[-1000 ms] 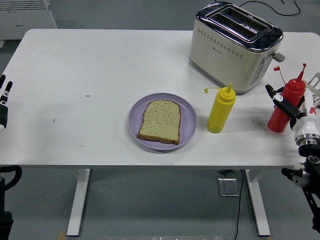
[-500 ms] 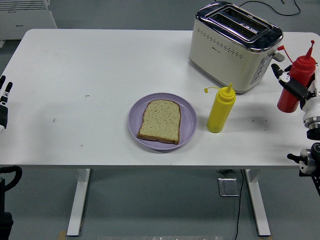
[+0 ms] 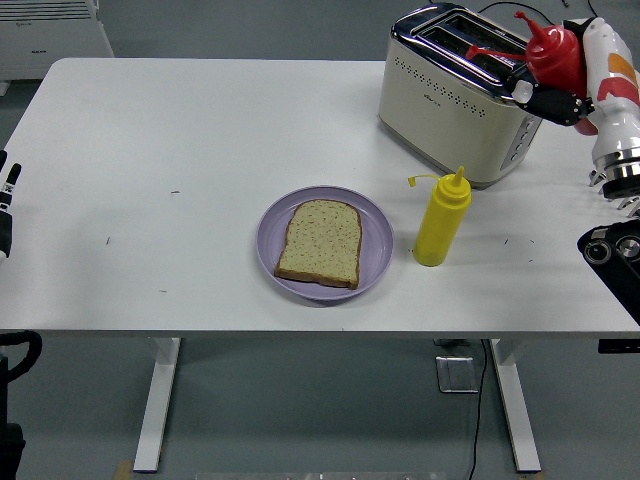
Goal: Pick up the cup,pour liquid into bread,place the cup on the desk
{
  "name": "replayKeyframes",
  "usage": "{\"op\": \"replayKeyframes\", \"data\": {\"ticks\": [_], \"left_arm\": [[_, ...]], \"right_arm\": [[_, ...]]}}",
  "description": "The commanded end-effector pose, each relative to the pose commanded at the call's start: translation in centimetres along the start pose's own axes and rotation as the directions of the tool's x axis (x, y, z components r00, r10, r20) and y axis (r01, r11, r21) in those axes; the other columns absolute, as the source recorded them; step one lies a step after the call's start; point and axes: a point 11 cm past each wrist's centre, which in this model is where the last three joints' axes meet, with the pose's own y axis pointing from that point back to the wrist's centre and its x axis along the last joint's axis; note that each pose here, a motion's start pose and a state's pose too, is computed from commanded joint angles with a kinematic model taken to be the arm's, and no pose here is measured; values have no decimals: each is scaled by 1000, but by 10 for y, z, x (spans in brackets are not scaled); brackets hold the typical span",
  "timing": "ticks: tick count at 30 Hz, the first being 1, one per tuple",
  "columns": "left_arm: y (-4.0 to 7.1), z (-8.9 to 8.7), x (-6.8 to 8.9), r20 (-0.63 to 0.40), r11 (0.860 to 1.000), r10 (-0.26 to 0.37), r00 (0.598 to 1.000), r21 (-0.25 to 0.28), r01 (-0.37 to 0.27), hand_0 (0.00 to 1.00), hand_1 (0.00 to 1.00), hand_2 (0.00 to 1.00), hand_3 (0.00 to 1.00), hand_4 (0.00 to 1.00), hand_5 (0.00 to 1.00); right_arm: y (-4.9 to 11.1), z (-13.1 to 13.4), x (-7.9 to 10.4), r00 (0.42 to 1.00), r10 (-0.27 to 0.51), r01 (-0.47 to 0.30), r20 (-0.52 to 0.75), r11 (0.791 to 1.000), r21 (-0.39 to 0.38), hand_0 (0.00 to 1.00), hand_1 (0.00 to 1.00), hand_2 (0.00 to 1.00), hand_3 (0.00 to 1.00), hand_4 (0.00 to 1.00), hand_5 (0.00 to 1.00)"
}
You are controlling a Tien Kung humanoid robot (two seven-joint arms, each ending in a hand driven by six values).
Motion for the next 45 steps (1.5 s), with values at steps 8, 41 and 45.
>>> {"op": "replayKeyframes", "data": {"ticks": [8,41,45], "left_arm": [[0,2,2,-3,1000,7,1000,-6,-7,830,841,855,753,662,998],[0,3,4,-5,1000,12,1000,-11,-12,830,840,854,750,661,998],[1,3,5,-5,1000,14,1000,-10,-14,830,840,855,750,662,998]], "right_arm": [[-34,-69,-19,873,-93,241,-479,936,257,2,12,167,246,820,53],[-36,-111,-61,695,-143,467,-704,835,291,2,62,213,279,746,41],[-54,-113,-34,748,-101,368,-656,886,283,2,65,214,280,738,45]]}}
